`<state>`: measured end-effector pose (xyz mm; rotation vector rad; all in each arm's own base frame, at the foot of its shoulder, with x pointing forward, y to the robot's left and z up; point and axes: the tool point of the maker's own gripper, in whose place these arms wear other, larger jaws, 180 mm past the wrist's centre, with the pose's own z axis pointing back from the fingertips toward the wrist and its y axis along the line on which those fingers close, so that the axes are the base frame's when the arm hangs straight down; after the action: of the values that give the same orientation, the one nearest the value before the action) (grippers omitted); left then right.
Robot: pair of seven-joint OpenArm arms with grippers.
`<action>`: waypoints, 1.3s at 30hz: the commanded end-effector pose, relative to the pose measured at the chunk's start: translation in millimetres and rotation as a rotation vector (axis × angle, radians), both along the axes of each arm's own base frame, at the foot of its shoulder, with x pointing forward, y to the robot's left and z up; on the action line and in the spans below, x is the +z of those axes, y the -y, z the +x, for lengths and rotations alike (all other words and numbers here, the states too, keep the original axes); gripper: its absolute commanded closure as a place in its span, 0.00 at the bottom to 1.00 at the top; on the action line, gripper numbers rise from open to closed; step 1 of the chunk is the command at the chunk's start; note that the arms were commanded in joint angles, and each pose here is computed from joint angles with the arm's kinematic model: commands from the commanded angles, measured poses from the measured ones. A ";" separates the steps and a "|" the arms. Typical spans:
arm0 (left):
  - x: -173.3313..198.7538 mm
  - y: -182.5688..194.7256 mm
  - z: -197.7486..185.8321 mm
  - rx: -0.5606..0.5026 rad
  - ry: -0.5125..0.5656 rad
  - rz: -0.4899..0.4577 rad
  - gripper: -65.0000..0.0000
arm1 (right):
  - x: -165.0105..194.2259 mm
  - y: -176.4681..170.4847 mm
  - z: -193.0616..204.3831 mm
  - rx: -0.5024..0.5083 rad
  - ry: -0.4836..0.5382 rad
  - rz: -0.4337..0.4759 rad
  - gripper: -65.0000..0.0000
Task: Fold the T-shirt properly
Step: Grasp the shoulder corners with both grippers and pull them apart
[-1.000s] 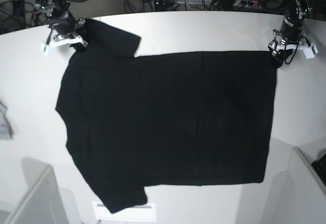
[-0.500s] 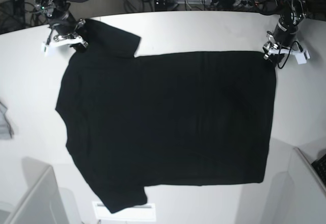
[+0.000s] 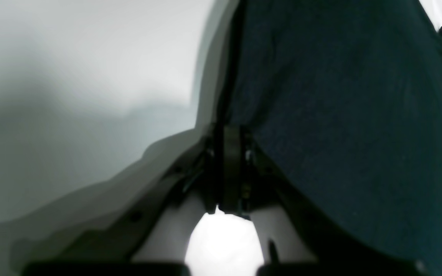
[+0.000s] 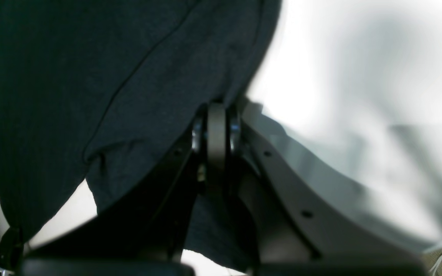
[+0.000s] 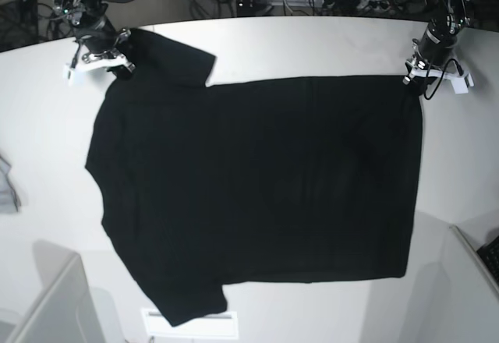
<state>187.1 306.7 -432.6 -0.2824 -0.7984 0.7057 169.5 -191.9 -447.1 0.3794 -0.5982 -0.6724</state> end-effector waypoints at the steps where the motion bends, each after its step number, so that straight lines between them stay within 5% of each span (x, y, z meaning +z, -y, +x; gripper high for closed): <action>1: -1.8 -4.4 -8.5 -0.010 -0.041 0.018 1.00 | -6.6 1.7 -17.4 0.011 -0.067 -0.016 1.00; 13: 13.2 -7.8 -34.5 -0.149 -0.115 0.231 1.00 | 14.2 -2.0 -42.3 0.038 -0.063 -0.046 1.00; 20: 17.2 -3.9 -45.4 -0.173 -0.129 0.243 1.00 | 25.4 -3.3 -41.5 0.049 -0.040 -0.058 1.00; 39: 64.8 17.9 1.8 -0.230 0.040 0.280 1.00 | 78.4 -7.5 23.8 0.078 0.172 -0.094 1.00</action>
<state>183.1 286.3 -378.1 -0.1369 -0.8378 0.3828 189.6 -182.9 -376.2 0.3719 -0.7423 -0.5486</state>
